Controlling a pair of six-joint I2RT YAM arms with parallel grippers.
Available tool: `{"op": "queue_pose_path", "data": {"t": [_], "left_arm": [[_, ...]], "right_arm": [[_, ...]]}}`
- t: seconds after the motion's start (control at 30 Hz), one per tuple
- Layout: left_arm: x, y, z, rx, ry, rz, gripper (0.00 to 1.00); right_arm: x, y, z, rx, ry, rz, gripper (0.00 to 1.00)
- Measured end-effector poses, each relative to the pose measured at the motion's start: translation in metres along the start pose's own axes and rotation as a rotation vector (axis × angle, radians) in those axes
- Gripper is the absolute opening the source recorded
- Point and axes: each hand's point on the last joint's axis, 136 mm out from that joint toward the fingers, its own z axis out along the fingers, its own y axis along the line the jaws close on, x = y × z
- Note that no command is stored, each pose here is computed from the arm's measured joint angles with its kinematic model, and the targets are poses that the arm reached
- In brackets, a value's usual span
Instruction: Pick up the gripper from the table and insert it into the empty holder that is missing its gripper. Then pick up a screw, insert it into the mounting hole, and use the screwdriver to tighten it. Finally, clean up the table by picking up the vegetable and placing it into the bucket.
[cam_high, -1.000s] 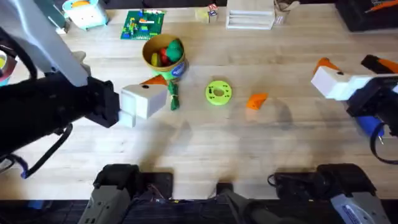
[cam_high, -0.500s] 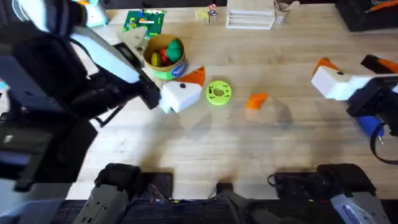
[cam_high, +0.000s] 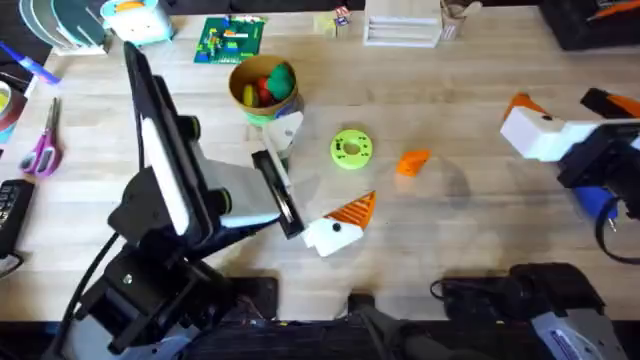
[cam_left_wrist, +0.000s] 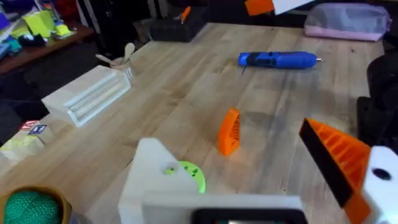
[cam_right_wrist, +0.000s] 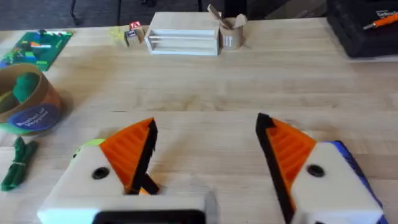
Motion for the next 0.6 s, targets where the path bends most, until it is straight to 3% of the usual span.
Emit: {"op": "queue_pose_path", "data": {"t": [0.4, 0.6], "left_arm": [[0.031, -0.009, -0.014, -0.061, -0.092, 0.040, 0.991], [0.033, -0.009, -0.015, -0.065, -0.089, 0.037, 0.991]], "right_arm": [[0.000, 0.000, 0.000, 0.000, 0.001, 0.000, 0.991], [0.000, 0.000, 0.000, 0.000, 0.001, 0.000, 0.991]]}}
